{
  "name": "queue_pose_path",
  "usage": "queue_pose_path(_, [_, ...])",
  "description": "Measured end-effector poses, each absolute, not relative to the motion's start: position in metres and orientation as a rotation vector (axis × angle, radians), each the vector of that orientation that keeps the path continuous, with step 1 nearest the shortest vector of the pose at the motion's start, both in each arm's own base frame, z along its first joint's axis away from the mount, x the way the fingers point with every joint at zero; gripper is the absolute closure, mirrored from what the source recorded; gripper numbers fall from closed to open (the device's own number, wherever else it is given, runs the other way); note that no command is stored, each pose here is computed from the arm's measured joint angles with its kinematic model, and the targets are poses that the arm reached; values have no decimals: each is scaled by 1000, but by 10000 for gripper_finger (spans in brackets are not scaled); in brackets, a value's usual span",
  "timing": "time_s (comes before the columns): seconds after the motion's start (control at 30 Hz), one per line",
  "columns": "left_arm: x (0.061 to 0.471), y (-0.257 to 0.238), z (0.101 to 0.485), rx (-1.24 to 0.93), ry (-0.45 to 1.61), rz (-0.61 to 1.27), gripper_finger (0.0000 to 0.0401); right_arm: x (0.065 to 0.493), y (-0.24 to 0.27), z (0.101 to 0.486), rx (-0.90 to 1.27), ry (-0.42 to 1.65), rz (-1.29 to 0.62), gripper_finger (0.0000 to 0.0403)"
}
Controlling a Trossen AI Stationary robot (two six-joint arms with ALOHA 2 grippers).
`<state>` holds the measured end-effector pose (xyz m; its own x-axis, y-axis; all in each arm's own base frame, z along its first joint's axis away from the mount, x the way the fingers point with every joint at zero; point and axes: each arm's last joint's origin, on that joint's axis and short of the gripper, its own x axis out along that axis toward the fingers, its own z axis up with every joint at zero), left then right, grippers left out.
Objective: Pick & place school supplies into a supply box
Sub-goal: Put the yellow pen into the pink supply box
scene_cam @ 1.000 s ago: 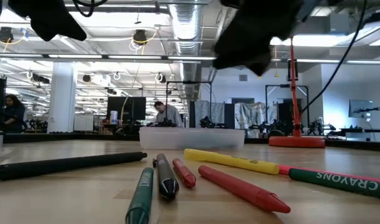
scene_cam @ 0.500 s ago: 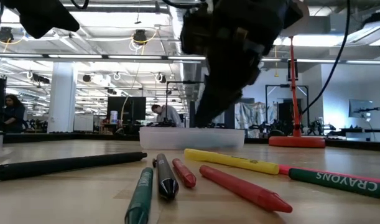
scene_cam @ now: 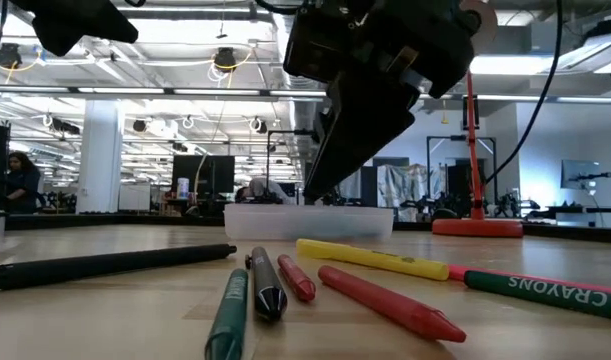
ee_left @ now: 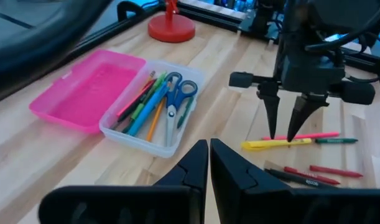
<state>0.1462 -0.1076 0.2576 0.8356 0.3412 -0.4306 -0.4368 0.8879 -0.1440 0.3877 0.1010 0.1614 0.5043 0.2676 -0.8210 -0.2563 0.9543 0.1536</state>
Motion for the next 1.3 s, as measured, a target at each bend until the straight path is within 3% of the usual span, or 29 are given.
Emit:
queue_pose_path(0.37, [146,-107,258,-253,377,446,391,396,91,166,-83,886,404,326])
queue_pose_path(0.7, [146,-107,258,-290,368,452,391,399,110,130,-84,972,467,329])
queue_pose_path(1.3, [146,-107,259,-288,367,454,391,396,89,118,81,1142,274,329])
